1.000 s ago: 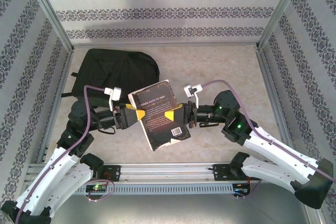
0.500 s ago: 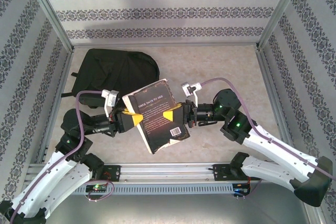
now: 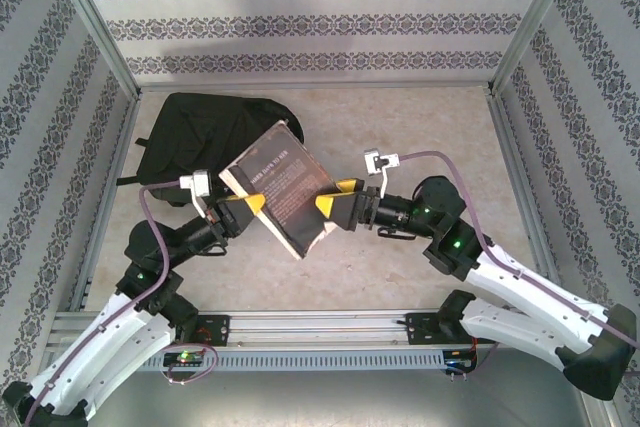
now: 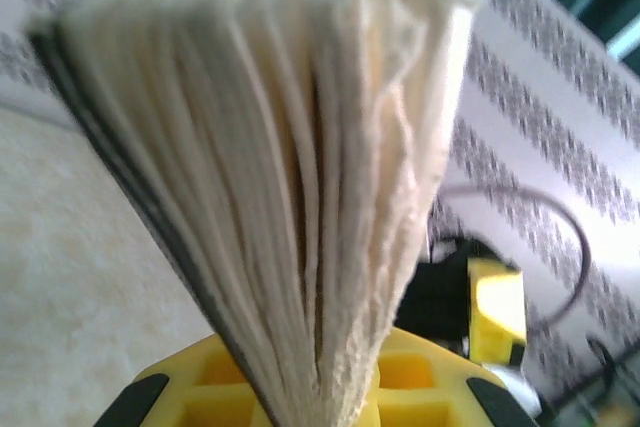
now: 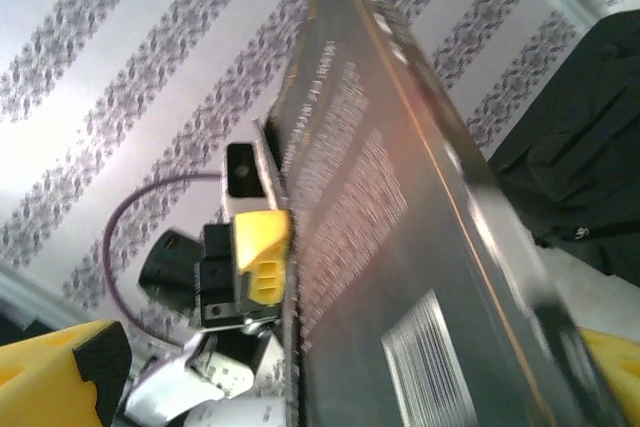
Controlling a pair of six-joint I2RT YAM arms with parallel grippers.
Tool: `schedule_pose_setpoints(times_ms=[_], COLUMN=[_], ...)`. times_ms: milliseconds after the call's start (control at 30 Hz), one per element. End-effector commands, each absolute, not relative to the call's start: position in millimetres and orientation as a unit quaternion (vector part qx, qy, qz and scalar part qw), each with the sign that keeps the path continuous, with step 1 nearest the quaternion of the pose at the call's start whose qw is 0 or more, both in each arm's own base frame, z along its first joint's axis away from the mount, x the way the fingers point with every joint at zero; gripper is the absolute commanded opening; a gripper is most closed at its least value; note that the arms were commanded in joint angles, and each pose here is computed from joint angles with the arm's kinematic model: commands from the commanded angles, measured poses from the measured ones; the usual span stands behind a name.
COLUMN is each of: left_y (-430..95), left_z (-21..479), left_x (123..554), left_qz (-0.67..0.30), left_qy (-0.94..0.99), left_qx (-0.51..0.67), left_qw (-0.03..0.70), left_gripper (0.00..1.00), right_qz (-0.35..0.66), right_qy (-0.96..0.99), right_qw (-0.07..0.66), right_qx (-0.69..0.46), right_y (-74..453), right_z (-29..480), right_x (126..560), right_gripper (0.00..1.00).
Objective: Pack the student bag
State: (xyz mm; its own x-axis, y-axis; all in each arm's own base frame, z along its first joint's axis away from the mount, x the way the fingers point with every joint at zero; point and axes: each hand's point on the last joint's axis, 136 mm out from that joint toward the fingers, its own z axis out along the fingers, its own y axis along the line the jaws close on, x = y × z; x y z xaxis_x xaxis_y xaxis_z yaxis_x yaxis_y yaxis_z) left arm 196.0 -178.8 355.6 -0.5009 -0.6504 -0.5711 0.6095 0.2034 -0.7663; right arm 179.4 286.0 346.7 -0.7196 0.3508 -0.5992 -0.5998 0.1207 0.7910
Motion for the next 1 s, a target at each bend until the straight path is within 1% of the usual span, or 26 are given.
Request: schedule_pose_setpoints(times_ms=[0, 100, 333, 433, 600, 667, 700, 833, 967], left_y=[-143, -140, -137, -139, -144, -151, -156, -164, -163], left_z=[430, 438, 435, 432, 424, 424, 424, 420, 408], left_x=[188, 190, 194, 195, 201, 203, 203, 207, 212], left_qz=[-0.669, -0.681, -0.685, -0.687, -0.685, -0.687, -0.690, -0.690, -0.667], left_qy=[0.461, 0.445, 0.444, 0.449, 0.466, 0.474, 0.479, 0.494, 0.515], left_qx=[-0.059, -0.073, -0.094, -0.096, -0.098, -0.090, -0.083, -0.077, -0.085], left_qw=[0.580, 0.576, 0.570, 0.563, 0.552, 0.544, 0.536, 0.523, 0.531], left_gripper=[0.00, 0.00, 0.00, 0.00, 0.00, 0.00, 0.00, 0.00, 0.00], right_qz=[0.704, 0.730, 0.759, 0.764, 0.767, 0.765, 0.761, 0.749, 0.746], right_qy=[0.594, 0.567, 0.541, 0.534, 0.525, 0.527, 0.529, 0.537, 0.545], right_qw=[0.389, 0.381, 0.363, 0.361, 0.366, 0.370, 0.374, 0.388, 0.382], right_qx=[-0.007, 0.027, -0.007, -0.014, -0.028, -0.027, -0.024, -0.003, 0.001], right_y=[273, 272, 301, 308, 318, 320, 320, 317, 319], right_z=[373, 377, 397, 399, 408, 409, 408, 401, 396], right_x=[197, 205, 200, 199, 200, 203, 205, 215, 216], right_gripper=[0.98, 0.98, 0.98, 0.94, 0.78, 0.74, 0.70, 0.46, 0.22])
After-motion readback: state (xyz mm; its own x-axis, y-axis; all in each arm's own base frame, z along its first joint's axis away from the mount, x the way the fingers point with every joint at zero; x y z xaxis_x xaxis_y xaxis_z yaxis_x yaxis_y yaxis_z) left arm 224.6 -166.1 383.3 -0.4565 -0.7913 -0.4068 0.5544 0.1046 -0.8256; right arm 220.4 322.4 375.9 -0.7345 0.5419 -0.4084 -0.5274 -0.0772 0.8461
